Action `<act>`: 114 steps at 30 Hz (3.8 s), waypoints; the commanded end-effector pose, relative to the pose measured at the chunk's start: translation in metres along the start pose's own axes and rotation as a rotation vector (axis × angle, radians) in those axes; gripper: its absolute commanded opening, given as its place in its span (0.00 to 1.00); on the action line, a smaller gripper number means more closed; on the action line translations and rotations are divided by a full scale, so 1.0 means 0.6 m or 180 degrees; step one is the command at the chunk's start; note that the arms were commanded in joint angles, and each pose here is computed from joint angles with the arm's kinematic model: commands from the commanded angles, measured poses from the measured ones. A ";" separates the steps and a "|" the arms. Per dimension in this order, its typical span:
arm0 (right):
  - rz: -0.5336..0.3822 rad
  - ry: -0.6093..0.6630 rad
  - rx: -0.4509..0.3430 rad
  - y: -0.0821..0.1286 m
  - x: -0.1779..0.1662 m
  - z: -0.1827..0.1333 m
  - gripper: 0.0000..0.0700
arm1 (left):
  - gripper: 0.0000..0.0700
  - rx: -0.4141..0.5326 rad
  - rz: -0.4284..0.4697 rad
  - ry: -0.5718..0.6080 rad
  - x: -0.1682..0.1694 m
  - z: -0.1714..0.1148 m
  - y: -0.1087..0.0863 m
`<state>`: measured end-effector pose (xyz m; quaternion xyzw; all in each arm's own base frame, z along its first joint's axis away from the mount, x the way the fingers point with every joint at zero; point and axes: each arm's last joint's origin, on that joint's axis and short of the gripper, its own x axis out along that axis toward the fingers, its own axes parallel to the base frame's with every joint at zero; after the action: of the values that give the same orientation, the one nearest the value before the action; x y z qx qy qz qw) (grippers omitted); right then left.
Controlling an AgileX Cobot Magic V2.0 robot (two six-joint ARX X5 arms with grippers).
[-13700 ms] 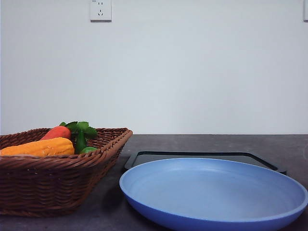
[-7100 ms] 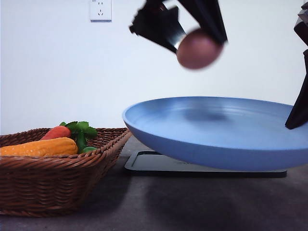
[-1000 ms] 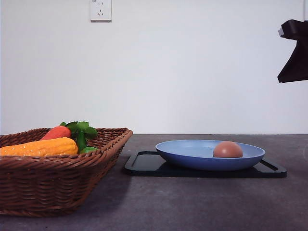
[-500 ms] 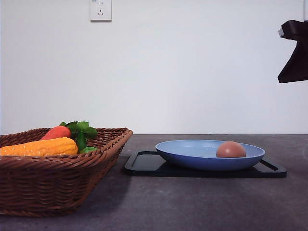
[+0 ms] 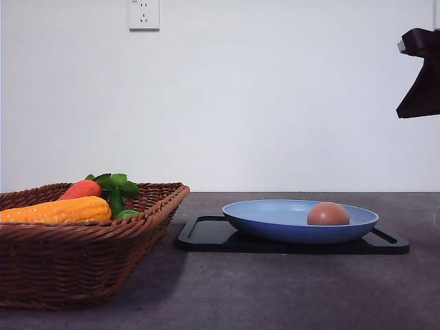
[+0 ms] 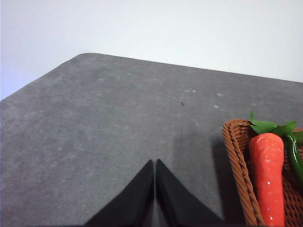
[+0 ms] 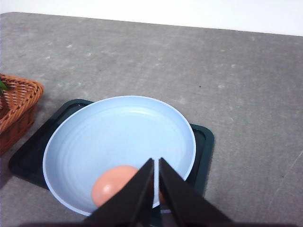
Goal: Transfer egg from basket to plate and serve
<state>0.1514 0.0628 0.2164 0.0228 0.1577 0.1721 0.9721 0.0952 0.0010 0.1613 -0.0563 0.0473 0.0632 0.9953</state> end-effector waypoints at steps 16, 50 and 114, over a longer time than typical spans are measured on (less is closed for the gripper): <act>-0.1034 -0.1169 -0.0180 -0.037 -0.101 0.018 0.00 | 0.00 -0.0008 0.0007 0.0047 0.004 -0.014 0.001; -0.0715 -0.0749 0.0159 -0.069 -0.084 -0.123 0.00 | 0.00 -0.0011 0.0005 0.0029 0.004 -0.013 0.001; -0.0715 -0.0750 0.0159 -0.069 -0.084 -0.123 0.00 | 0.00 -0.0011 0.0005 0.0028 0.004 -0.013 0.001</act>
<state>0.0964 0.0059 0.1580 0.0438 0.0515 0.0551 0.9962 0.0953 0.0010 0.1619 -0.0566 0.0443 0.0630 0.9954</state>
